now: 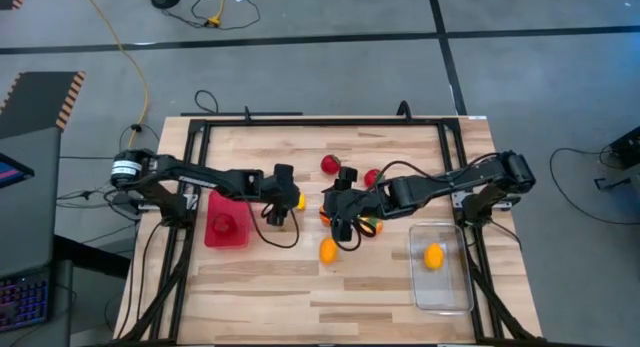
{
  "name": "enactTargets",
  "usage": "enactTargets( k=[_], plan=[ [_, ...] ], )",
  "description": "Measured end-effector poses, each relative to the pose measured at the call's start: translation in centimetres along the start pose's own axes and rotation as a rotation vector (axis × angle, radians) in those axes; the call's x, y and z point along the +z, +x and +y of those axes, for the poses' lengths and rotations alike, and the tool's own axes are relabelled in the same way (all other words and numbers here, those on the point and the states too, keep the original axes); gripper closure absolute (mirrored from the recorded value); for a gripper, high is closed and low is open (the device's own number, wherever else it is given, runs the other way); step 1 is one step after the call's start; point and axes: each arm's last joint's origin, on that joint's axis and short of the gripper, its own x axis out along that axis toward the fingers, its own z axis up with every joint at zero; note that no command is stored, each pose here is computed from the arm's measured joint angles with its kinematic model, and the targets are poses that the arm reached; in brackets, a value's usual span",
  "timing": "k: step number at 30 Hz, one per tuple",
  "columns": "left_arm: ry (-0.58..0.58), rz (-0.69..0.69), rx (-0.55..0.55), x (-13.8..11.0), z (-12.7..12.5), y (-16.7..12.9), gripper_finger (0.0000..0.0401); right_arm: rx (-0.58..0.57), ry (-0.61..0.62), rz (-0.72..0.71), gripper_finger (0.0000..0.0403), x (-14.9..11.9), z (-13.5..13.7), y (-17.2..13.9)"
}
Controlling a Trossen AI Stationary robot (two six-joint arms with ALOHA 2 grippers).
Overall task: Sort produce into baskets
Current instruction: Put the yellow lemon into the transparent bin
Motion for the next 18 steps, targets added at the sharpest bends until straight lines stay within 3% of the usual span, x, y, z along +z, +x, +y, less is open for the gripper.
enactTargets(
  k=[7, 14, 18],
  plan=[
    [0.023, 0.041, -0.039, -0.8, -0.2, 2.6, 0.0129, 0.002, -0.001, -0.002, 0.0122, 0.0, 0.1, 0.0],
    [0.0, 0.019, -0.046, -0.6, -0.2, 2.9, 0.0131, 0.002, -0.001, 0.001, 0.0122, 0.0, 0.1, 0.0],
    [-0.025, 0.014, -0.047, -0.6, -0.2, 2.8, 0.0157, 0.002, -0.001, 0.001, 0.0122, 0.0, 0.1, 0.0]
  ],
)
